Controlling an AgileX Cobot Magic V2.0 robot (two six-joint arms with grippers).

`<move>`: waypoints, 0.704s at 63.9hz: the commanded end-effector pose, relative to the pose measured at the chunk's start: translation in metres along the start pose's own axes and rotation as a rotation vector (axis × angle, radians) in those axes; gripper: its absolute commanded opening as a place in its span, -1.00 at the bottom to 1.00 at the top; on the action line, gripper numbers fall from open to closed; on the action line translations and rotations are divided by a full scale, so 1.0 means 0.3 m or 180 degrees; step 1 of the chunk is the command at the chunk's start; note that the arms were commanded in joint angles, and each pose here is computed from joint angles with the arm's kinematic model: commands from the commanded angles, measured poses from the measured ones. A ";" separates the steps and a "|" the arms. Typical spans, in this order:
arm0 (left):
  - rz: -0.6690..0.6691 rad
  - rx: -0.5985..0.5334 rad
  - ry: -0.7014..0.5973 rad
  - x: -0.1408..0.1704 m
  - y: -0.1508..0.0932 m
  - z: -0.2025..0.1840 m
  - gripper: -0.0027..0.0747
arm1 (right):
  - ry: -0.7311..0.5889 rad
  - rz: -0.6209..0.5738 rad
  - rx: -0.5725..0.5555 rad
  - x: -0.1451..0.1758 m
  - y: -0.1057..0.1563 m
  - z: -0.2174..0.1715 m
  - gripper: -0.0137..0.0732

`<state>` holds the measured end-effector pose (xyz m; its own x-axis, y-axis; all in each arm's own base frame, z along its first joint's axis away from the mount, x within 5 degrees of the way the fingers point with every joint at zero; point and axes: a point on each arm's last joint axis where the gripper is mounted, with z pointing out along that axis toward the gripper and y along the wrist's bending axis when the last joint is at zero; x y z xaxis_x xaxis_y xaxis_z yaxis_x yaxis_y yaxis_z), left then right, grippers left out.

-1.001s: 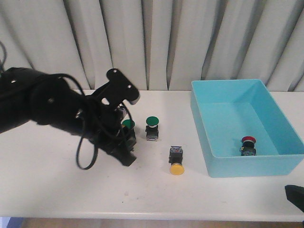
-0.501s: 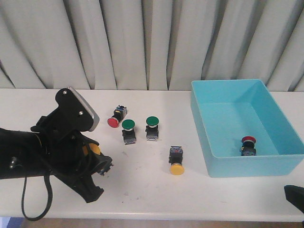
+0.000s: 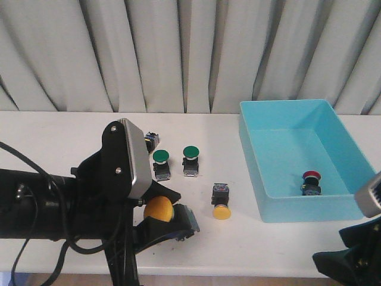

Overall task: Pick red and yellow buttons and place in box
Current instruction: 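Bring the yellow button to the right gripper and let it grasp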

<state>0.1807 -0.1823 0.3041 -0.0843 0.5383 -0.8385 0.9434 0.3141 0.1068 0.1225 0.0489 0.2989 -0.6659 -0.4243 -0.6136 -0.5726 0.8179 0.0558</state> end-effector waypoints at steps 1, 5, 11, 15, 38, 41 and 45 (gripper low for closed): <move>0.0132 0.0111 -0.0439 -0.065 -0.021 -0.033 -0.23 | -0.0298 -0.0252 -0.0203 -0.057 0.006 0.010 0.33; 0.0246 0.0215 -0.0577 -0.077 -0.032 -0.036 -0.23 | -0.0359 -0.0395 -0.0315 -0.075 0.006 0.030 0.35; 0.0414 0.0261 -0.0768 -0.094 -0.039 -0.040 -0.23 | -0.0440 -0.0635 -0.0518 -0.101 0.007 0.064 0.42; 0.0448 0.0245 -0.0869 -0.103 -0.038 -0.043 -0.23 | -0.0501 -0.0807 -0.0674 -0.117 0.016 0.087 0.45; 0.0491 0.0280 -0.0959 -0.110 -0.042 -0.045 -0.23 | -0.0959 -0.1927 -0.0744 -0.193 0.112 0.176 0.47; 0.0493 0.0295 -0.0961 -0.111 -0.044 -0.046 -0.23 | -0.1026 -0.2119 -0.0715 -0.199 0.127 0.179 0.47; 0.0496 0.0317 -0.0965 -0.111 -0.046 -0.046 -0.23 | -0.1127 -0.2233 -0.0669 -0.209 0.142 0.179 0.47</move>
<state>0.1718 -0.1938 0.3206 0.1499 0.3895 -0.9088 0.9631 0.1501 0.2232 0.1624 0.1240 0.2822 -0.0329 -0.6719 -0.7399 -0.9321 0.2879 -0.2200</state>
